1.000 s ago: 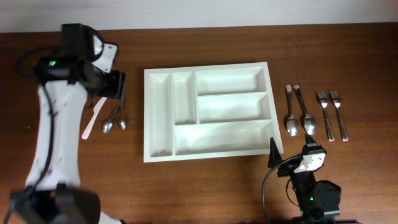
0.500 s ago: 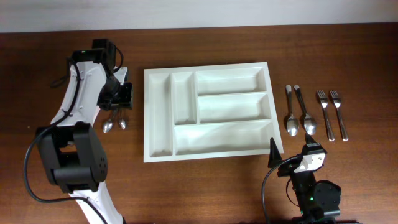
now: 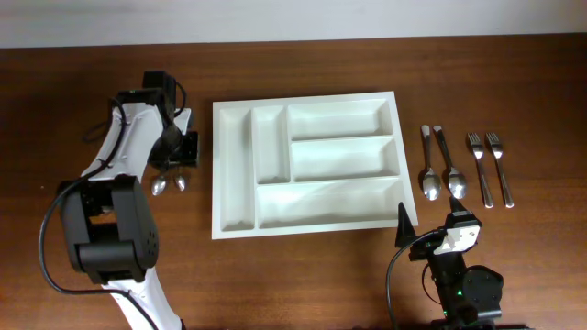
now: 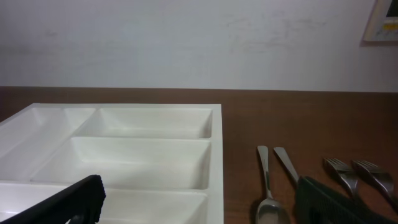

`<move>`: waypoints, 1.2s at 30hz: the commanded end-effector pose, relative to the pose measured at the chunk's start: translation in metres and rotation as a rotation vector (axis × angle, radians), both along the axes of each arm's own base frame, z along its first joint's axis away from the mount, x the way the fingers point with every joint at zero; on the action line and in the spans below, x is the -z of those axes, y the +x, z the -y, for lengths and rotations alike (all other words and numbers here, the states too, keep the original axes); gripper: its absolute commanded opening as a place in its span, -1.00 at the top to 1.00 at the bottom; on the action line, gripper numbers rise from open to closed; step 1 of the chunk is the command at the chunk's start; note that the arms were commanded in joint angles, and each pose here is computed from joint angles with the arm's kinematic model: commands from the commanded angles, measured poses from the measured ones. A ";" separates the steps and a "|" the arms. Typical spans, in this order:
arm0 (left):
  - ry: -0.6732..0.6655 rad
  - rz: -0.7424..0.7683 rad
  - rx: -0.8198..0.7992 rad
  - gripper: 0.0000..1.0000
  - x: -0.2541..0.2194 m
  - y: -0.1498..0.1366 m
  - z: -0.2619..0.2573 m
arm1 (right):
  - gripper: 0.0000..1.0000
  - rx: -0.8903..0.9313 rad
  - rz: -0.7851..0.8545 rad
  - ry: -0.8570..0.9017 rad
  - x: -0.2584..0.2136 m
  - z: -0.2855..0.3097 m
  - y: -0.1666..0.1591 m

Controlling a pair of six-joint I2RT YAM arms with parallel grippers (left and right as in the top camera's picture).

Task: Pack container
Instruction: 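Move the left gripper over the two small spoons and grasp one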

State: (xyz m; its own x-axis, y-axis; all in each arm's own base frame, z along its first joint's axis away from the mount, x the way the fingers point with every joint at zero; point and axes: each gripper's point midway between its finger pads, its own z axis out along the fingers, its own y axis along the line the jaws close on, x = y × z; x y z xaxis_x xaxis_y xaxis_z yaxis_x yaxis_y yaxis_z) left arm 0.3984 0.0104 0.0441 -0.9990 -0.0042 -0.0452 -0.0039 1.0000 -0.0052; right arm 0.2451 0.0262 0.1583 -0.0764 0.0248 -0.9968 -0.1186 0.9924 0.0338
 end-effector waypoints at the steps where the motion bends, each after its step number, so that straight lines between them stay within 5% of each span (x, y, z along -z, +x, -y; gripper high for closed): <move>1: 0.014 -0.004 -0.031 0.00 0.009 -0.003 -0.011 | -0.97 0.004 -0.005 0.007 0.002 0.000 0.000; 23: 0.013 -0.009 -0.069 0.10 0.046 -0.018 -0.024 | -0.97 0.004 -0.005 0.007 0.002 0.000 0.000; 30: 0.012 -0.006 -0.069 0.69 0.047 -0.018 -0.024 | -0.97 0.004 -0.005 0.007 0.002 0.000 0.000; 36: 0.010 -0.001 -0.069 0.96 0.047 -0.017 -0.024 | -0.97 0.004 -0.005 0.007 0.002 0.000 0.000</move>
